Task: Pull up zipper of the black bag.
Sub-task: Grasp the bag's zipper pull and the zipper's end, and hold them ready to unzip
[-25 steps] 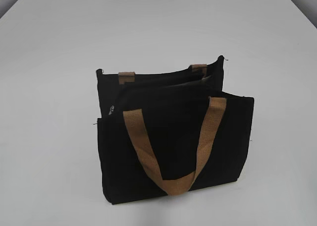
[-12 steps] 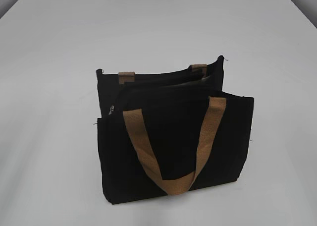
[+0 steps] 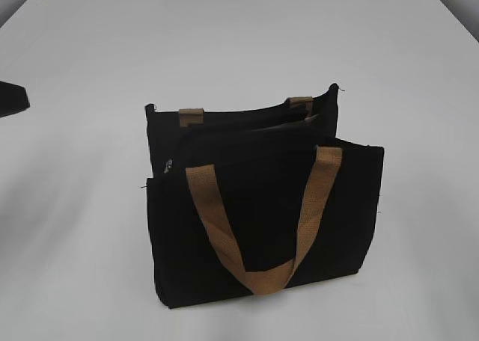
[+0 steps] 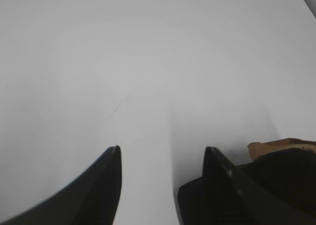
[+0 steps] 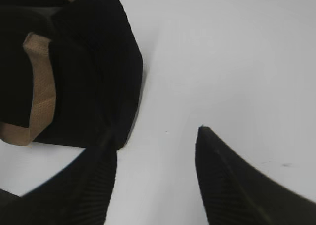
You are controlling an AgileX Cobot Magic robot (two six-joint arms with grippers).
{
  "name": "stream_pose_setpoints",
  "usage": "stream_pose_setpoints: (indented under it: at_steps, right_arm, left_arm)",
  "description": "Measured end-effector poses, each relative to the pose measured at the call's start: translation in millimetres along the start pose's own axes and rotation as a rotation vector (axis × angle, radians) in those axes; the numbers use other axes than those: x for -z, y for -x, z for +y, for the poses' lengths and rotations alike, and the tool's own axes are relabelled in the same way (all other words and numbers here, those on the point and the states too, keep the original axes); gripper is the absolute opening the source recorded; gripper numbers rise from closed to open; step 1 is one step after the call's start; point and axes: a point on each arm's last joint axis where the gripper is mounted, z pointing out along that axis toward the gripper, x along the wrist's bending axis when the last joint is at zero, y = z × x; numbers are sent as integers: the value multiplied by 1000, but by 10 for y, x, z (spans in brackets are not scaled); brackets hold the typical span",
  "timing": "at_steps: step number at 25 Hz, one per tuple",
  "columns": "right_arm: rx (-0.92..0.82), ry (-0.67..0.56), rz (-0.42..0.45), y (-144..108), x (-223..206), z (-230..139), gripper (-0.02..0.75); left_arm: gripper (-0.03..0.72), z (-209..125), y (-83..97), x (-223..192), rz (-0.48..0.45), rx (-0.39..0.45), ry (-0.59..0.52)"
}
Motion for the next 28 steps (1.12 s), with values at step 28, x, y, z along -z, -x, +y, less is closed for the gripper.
stream_pose_setpoints:
  at_steps: [28]
  right_arm:
    - [107, -201, 139, -153, -752, 441, 405]
  left_arm:
    - [400, -1249, 372, -332, -129, -347, 198]
